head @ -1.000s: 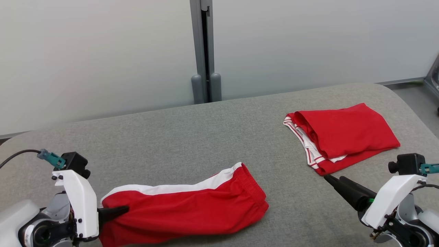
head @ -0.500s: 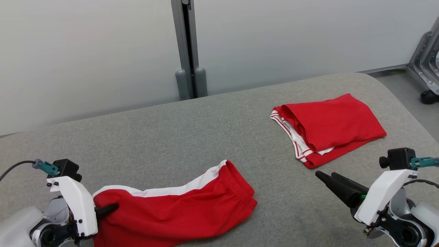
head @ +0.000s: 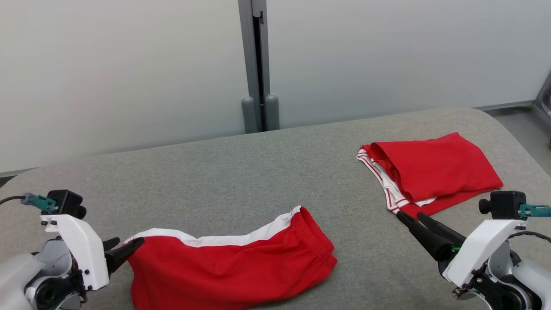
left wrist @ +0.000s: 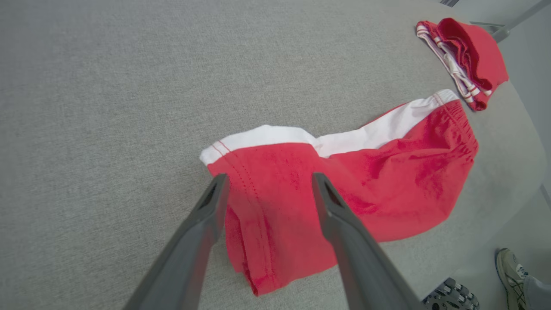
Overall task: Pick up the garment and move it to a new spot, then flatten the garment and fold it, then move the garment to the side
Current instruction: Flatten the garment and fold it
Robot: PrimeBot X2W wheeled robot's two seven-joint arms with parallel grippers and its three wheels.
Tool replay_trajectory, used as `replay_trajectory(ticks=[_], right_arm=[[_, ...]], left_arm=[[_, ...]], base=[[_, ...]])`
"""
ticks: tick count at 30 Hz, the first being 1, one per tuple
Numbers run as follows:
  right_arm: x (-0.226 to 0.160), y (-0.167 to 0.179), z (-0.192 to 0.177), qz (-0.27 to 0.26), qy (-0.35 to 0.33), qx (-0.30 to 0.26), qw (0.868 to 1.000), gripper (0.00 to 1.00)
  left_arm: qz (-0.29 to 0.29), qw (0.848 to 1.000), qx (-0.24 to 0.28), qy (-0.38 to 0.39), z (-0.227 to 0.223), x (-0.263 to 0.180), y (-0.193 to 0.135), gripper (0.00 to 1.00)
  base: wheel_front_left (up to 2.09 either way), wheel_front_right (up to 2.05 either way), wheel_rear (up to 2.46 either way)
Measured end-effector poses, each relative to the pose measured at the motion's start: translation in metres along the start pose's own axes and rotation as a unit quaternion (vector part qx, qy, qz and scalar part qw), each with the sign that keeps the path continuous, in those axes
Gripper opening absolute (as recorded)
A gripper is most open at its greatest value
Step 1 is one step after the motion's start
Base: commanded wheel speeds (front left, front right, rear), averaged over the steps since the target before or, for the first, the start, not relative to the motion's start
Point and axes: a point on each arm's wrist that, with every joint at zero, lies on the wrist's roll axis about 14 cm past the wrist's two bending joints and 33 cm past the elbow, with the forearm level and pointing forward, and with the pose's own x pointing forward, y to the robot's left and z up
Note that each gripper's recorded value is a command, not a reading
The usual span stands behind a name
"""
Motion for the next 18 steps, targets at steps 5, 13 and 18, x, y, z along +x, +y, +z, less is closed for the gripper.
replay_trajectory(ticks=[5, 13, 18], right_arm=[[0.003, 0.013, 0.01, 0.019, -0.038, -0.024, 0.999, 1.0], [0.005, 0.024, 0.032, 0.033, -0.119, -0.077, 0.989, 1.0], [0.008, 0.032, 0.028, 0.04, -0.141, -0.104, 0.984, 1.0]], left_arm=[[0.016, 0.995, 0.029, -0.09, 0.026, -0.035, 0.006, 1.0], [0.109, 0.947, 0.07, -0.292, 0.053, -0.104, 0.018, 1.0], [0.158, 0.92, 0.058, -0.354, 0.047, -0.131, 0.018, 1.0]], base=[[0.0, 0.0, 0.0], [0.0, 0.0, 0.0], [0.0, 0.0, 0.0]])
